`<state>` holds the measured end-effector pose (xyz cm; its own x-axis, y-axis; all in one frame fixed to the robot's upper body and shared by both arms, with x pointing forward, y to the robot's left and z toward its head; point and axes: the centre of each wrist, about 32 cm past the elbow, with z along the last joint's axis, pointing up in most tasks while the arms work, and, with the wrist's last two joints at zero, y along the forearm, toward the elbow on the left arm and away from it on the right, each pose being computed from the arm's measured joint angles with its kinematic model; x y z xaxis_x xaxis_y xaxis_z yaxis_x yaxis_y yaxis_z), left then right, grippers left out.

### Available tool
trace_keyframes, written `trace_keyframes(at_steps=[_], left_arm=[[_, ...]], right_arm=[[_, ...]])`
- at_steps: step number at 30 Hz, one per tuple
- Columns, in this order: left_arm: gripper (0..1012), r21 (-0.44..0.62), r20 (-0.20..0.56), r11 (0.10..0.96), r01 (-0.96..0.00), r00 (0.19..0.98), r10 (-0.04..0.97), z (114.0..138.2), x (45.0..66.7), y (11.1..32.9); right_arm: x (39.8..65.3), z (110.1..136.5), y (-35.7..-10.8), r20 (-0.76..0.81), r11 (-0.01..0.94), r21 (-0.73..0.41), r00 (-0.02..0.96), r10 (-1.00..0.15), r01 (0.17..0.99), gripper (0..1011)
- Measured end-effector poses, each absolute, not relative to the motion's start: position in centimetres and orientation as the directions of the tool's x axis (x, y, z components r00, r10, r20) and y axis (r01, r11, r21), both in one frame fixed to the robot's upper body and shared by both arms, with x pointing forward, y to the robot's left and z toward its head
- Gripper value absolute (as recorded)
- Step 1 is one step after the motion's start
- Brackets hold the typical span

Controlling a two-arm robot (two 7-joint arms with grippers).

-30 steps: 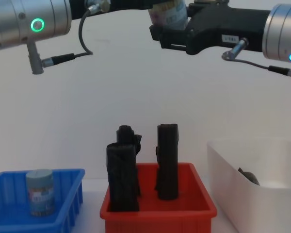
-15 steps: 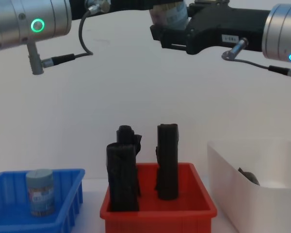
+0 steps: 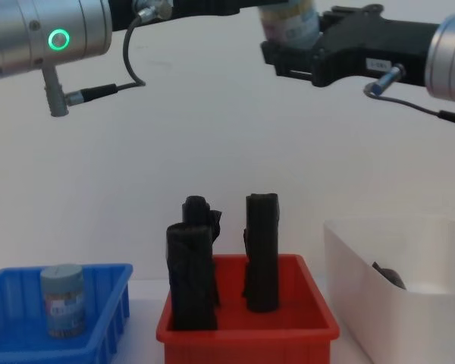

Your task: Pick the cotton swabs from the blue box and place them into the white box.

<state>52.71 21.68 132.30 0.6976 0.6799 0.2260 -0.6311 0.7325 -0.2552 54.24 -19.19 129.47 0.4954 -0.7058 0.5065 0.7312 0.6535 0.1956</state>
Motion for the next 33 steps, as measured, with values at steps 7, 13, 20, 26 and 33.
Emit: trace_keyframes(at_steps=[7,13,20,26,33], left_arm=[[1003,-0.255,0.226,0.733,-0.631,0.698,0.680,132.3,52.7,21.7],[1003,-0.255,0.226,0.732,-0.631,0.698,0.680,132.3,52.7,21.7],[1003,-0.255,0.226,0.732,-0.631,0.698,0.680,132.3,52.7,21.7],[1003,-0.255,0.226,0.732,-0.631,0.698,0.680,132.3,52.7,21.7],[1003,-0.255,0.226,0.732,-0.631,0.698,0.680,132.3,52.7,21.7]], right_arm=[[53.7,128.6,-19.8,0.456,0.576,0.212,0.442,-0.773,0.789,632],[53.2,127.6,-20.6,0.392,0.481,0.220,0.374,-0.840,0.849,633],[52.6,126.4,-21.3,0.324,0.378,0.210,0.300,-0.897,0.902,632],[52.3,125.3,-21.9,0.266,0.294,0.177,0.242,-0.933,0.939,632],[52.2,123.8,-22.5,0.191,0.195,0.097,0.174,-0.966,0.976,632]])
